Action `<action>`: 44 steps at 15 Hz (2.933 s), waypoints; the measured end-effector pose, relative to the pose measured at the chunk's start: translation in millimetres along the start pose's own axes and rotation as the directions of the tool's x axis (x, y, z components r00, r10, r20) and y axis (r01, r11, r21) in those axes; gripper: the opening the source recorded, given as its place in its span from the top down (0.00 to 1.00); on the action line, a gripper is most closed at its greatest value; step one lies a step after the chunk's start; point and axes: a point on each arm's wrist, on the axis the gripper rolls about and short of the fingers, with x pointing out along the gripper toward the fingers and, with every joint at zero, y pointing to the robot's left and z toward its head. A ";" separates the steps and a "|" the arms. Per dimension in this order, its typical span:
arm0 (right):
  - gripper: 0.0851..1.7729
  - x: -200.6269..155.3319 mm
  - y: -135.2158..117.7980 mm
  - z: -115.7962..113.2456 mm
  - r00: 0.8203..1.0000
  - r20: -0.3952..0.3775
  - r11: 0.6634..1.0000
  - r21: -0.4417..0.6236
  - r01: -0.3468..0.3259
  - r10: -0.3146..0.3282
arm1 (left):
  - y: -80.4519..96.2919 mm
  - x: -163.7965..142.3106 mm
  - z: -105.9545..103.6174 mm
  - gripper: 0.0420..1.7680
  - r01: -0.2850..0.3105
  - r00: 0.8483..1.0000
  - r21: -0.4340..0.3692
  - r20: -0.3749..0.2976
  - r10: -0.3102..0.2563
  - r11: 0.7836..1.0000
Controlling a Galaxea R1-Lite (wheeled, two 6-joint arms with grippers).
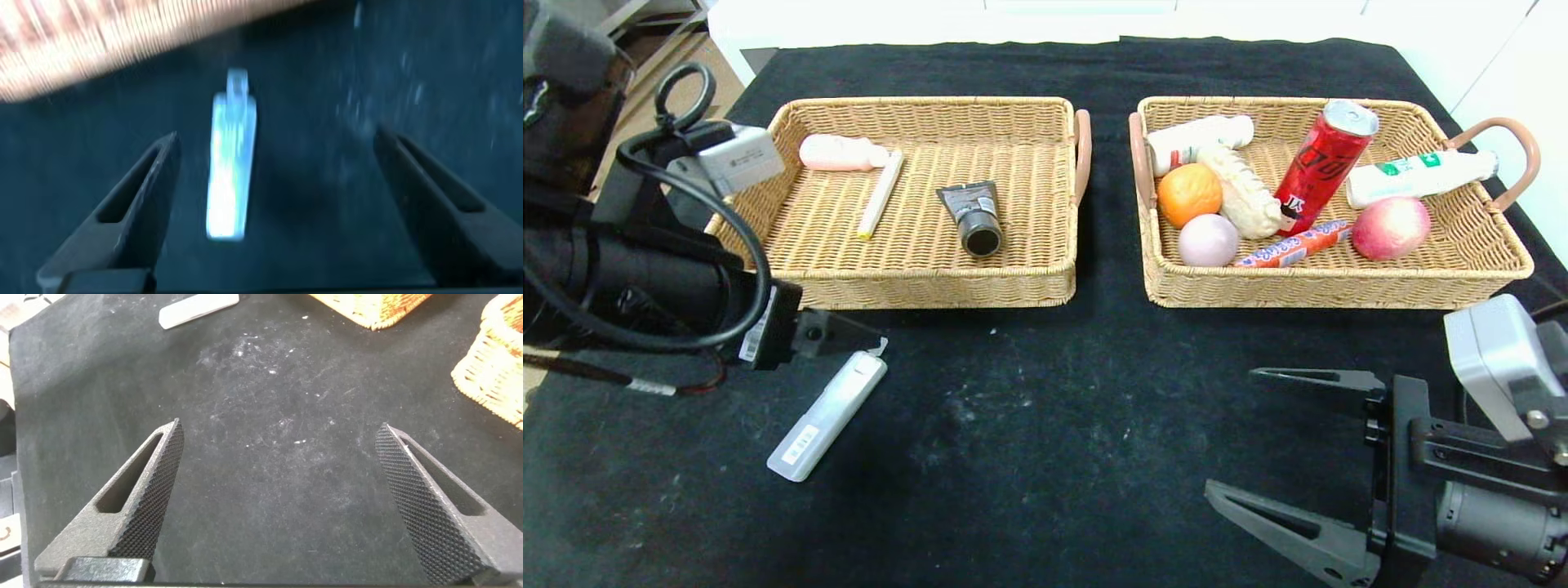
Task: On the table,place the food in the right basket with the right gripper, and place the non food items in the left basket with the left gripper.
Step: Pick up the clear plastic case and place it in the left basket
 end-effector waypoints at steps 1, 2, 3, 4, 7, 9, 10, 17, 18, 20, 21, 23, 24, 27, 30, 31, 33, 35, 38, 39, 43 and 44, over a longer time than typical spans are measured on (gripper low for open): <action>0.04 0.0 0.1 0.0 1.000 0.000 1.000 0.000 -0.001 0.001 | 0.3 -2.1 -8.5 0.04 0.000 1.000 0.009 -0.031 0.000 1.000; 0.04 0.1 0.1 -0.1 1.000 0.000 1.000 0.000 0.000 0.000 | -0.5 -2.0 -17.6 0.04 0.003 0.998 0.020 -0.063 -0.002 1.000; 0.04 0.1 0.1 -0.2 1.000 -0.001 1.000 0.000 -0.001 0.001 | -1.2 -0.1 -25.5 0.04 0.005 0.996 0.027 -0.091 -0.002 1.000; 0.04 0.1 0.2 -0.2 1.000 -0.001 1.000 -0.002 -0.001 0.001 | -1.8 3.8 -35.2 0.04 0.005 0.992 0.031 -0.127 -0.001 0.999; 0.04 0.3 3.7 -1.0 1.000 -0.002 1.000 -0.007 -0.016 0.016 | -1.8 21.7 -48.3 0.04 -0.004 0.989 0.028 -0.147 0.008 1.000; 0.04 0.5 4.5 -1.6 1.000 -0.004 1.000 -0.007 -0.020 0.020 | 0.2 34.9 -51.3 0.04 -0.016 0.987 0.019 -0.159 0.019 1.000; 0.04 0.7 4.4 -1.8 1.000 -0.005 1.000 -0.007 -0.019 0.019 | 2.0 41.0 -52.3 0.04 -0.025 0.984 0.014 -0.174 0.027 1.000; 0.04 3.3 3.9 -4.0 1.000 -0.016 1.000 -0.003 -0.021 0.021 | 21.3 66.5 -52.0 0.03 -0.093 0.974 -0.030 -0.211 0.085 0.995; 0.04 3.9 4.0 -4.6 1.000 -0.018 1.000 -0.003 -0.022 0.022 | 22.9 69.7 -52.7 0.03 -0.095 0.973 -0.034 -0.216 0.085 0.995; 0.04 4.0 4.1 -5.1 1.000 -0.020 1.000 -0.003 -0.024 0.024 | 24.5 75.5 -52.4 0.03 -0.096 0.972 -0.041 -0.218 0.085 0.995; 0.04 4.1 4.1 -5.3 1.000 -0.021 1.000 -0.003 -0.023 0.023 | 24.8 78.4 -52.2 0.03 -0.097 0.973 -0.042 -0.214 0.086 0.994; 0.04 4.1 4.2 -5.7 0.999 -0.022 1.000 -0.003 -0.024 0.024 | 25.0 83.5 -53.0 0.03 -0.097 0.972 -0.042 -0.221 0.086 0.994; 0.04 4.2 4.2 -5.9 0.999 -0.023 1.000 -0.002 -0.024 0.024 | 25.0 85.0 -53.3 0.03 -0.097 0.971 -0.041 -0.225 0.085 0.994; 0.04 4.9 4.0 -6.5 0.999 -0.027 1.000 -0.001 -0.024 0.024 | 25.1 86.8 -53.4 0.24 -0.099 0.970 -0.041 -0.228 0.087 0.994; 0.04 5.2 4.1 -7.2 0.999 -0.029 1.000 0.000 -0.026 0.026 | 25.1 87.4 -53.7 0.47 -0.099 0.969 -0.040 -0.230 0.087 0.994; 0.04 5.3 4.1 -7.4 0.999 -0.030 1.000 0.000 -0.026 0.025 | 25.1 87.5 -53.9 0.53 -0.098 0.969 -0.041 -0.232 0.086 0.994; 0.04 5.5 4.1 -7.7 0.999 -0.031 1.000 0.001 -0.026 0.026 | 24.9 88.1 -54.2 0.64 -0.097 0.968 -0.040 -0.234 0.085 0.994; 0.04 5.7 4.3 -7.8 0.999 -0.032 1.000 0.001 -0.028 0.028 | 24.8 88.8 -54.3 0.64 -0.097 0.968 -0.039 -0.237 0.085 0.995; 0.04 5.9 4.2 -8.0 0.999 -0.033 1.000 0.001 -0.028 0.028 | 24.6 89.7 -54.4 0.64 -0.097 0.968 -0.039 -0.238 0.085 0.995; 0.04 5.9 4.3 -7.9 0.999 -0.032 1.000 0.001 -0.028 0.028 | 24.6 89.8 -54.4 0.64 -0.096 0.967 -0.039 -0.239 0.084 0.995; 0.04 6.0 4.1 -7.9 0.999 -0.032 1.000 0.001 -0.027 0.027 | 23.7 91.5 -54.8 0.64 -0.094 0.966 -0.037 -0.244 0.082 0.995; 0.04 5.9 4.0 -8.0 0.999 -0.033 1.000 0.002 -0.027 0.027 | 23.2 92.4 -54.8 0.64 -0.093 0.966 -0.036 -0.245 0.081 0.995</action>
